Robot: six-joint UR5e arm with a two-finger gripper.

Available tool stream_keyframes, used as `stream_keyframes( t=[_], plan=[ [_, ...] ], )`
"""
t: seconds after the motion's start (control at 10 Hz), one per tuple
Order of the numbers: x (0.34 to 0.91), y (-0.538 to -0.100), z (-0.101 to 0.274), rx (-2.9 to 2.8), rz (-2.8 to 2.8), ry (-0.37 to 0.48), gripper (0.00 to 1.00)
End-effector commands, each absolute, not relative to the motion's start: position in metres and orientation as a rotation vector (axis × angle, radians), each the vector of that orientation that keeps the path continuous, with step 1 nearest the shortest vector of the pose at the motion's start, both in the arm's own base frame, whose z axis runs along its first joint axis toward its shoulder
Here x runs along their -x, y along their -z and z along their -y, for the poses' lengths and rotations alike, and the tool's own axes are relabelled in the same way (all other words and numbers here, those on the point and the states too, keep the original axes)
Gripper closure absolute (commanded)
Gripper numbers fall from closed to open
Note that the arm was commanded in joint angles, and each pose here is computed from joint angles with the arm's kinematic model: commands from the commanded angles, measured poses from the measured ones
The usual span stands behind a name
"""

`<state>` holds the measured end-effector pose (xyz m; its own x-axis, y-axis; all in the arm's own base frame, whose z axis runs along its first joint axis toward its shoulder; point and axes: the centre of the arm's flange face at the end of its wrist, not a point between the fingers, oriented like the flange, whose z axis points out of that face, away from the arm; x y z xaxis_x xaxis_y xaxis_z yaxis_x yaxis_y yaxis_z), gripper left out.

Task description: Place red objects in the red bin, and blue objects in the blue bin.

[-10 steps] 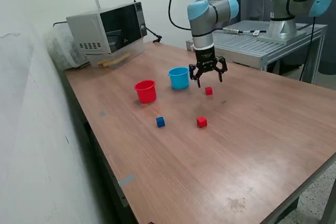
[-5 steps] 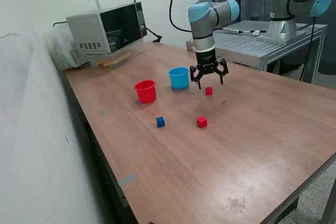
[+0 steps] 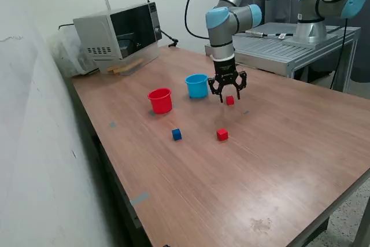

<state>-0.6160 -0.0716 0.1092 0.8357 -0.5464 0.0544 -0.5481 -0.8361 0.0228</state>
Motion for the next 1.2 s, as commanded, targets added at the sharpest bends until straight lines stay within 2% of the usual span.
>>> stream_keyframes(
  t=[0.0, 0.3, 0.4, 0.6, 0.8, 1.1],
  plan=[
    [0.624, -0.112, 0.065, -2.967, 0.903, -0.031, 1.0],
    [0.626, -0.114, 0.063, -2.984, 0.905, -0.016, 1.0],
    [0.628, -0.126, 0.06, -2.995, 0.916, 0.019, 1.0],
    [0.648, -0.202, 0.058, -2.928, 0.979, 0.221, 1.0],
    [0.7, -0.255, 0.047, -2.756, 1.237, 0.399, 1.0],
    [0.742, -0.302, 0.034, -2.363, 1.754, 0.533, 1.0]
  ],
)
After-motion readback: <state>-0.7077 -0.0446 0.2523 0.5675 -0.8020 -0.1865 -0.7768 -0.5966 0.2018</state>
